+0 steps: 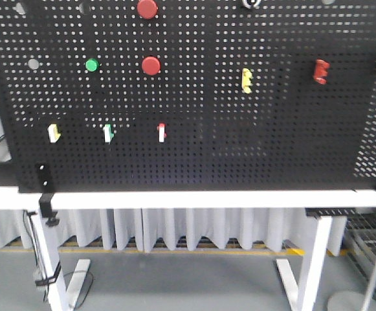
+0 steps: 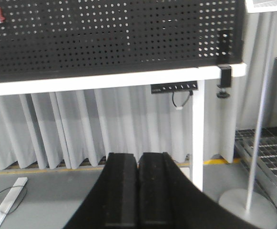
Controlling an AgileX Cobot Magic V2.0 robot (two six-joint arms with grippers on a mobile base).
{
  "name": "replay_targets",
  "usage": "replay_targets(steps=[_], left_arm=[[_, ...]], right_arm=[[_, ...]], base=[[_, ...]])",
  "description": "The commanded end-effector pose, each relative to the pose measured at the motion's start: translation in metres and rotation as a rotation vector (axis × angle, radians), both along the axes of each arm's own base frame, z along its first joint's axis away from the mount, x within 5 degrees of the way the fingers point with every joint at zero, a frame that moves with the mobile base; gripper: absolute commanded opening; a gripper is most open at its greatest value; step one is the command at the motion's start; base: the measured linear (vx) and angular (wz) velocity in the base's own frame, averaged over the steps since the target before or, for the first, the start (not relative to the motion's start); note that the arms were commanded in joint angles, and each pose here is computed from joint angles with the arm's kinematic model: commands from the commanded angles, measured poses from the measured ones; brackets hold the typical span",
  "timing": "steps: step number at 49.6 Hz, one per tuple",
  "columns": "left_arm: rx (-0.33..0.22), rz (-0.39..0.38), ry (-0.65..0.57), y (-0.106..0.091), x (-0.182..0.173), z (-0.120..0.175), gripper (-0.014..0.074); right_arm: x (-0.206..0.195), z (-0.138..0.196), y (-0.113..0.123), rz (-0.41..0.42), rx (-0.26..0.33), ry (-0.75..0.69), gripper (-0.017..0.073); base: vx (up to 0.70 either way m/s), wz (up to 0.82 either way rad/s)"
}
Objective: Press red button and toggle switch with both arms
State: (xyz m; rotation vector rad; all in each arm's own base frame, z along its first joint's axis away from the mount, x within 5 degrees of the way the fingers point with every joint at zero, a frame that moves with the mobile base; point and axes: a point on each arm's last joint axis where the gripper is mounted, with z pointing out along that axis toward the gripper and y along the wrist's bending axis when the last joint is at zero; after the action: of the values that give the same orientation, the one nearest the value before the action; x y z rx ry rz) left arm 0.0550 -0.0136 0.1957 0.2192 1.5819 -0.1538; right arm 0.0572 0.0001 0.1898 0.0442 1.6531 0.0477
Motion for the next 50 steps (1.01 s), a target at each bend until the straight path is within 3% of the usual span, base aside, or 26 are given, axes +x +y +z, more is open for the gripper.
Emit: replay_targets(steps=[1, 25, 50], left_arm=[[-0.024, 0.005, -0.048, 0.0003, 0.0012, -0.0034, 0.0002], [-0.024, 0.005, -0.048, 0.0003, 0.0012, -0.0034, 0.0002], [-0.024, 0.005, -0.048, 0.0003, 0.0012, -0.0034, 0.0002]], right_arm=[[0.0018, 0.0030, 0.0000, -0.001, -0.014, -0.053, -0.0003], [0.0018, 0.0030, 0.0000, -0.001, -0.014, -0.053, -0.0003], [0.0018, 0.0030, 0.0000, -0.001, -0.014, -0.053, -0.0003]], base=[[0.47, 0.06], [0.40, 0.04], [0.20, 0.02]])
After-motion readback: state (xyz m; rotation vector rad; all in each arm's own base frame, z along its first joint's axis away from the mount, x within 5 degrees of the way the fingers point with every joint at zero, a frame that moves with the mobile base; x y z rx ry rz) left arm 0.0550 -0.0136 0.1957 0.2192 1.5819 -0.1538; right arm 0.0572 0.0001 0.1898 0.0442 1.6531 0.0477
